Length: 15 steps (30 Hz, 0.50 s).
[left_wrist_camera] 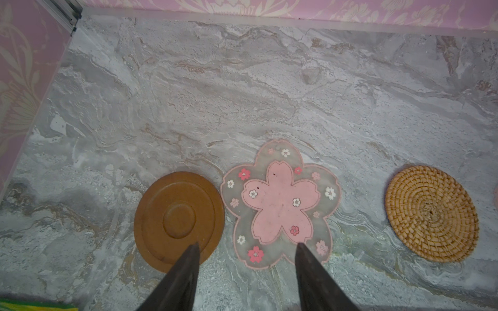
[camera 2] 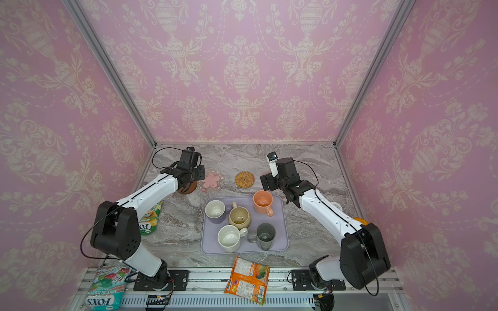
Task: Place cups on coasters
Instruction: Move the coaster to the top-center of the table.
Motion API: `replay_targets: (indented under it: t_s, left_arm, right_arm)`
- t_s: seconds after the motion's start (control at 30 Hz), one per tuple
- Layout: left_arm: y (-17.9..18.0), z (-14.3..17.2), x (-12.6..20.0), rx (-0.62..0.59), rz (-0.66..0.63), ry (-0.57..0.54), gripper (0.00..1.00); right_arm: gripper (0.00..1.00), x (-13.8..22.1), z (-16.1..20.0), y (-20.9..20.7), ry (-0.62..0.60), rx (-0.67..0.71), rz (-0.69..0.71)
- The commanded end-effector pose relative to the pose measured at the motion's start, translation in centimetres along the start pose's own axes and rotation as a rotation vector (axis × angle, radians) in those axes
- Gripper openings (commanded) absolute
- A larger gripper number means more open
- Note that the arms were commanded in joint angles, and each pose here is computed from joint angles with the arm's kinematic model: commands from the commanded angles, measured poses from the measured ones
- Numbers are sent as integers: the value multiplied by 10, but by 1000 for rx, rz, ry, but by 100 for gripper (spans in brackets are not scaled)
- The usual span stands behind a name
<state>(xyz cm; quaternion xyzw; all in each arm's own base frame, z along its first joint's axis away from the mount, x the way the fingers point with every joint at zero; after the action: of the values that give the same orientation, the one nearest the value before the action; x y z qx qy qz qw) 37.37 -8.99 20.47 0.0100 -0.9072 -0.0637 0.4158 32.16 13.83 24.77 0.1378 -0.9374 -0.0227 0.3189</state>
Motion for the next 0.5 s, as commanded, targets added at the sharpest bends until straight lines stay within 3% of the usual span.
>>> replay_targets:
  t_s: [0.0, 0.3, 0.47]
  left_arm:
    - [-5, 3, -7, 67, 39, 65, 59]
    - [-13, 15, -34, 92, 59, 231, 60]
    - [-5, 24, -47, 194, 135, 275, 58]
  right_arm:
    - [97, -4, -13, 17, 19, -41, -71]
    - [88, -51, -32, 80, 174, -95, -230]
    - [84, -78, -24, 113, 264, -110, -280]
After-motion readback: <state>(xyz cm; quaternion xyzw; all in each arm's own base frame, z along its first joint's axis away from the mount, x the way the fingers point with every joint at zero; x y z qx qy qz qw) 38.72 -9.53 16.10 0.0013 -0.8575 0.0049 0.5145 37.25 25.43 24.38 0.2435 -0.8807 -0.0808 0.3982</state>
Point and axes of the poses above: each gripper's point midway between its finger pads, its own x axis back along the fingers, its own y axis along the line the jaws close on, z = x × y, the point moved 9 cm from there along x, back along the fingers, and after that the axes turned 13 degrees about -x, right-handed, at the moved point
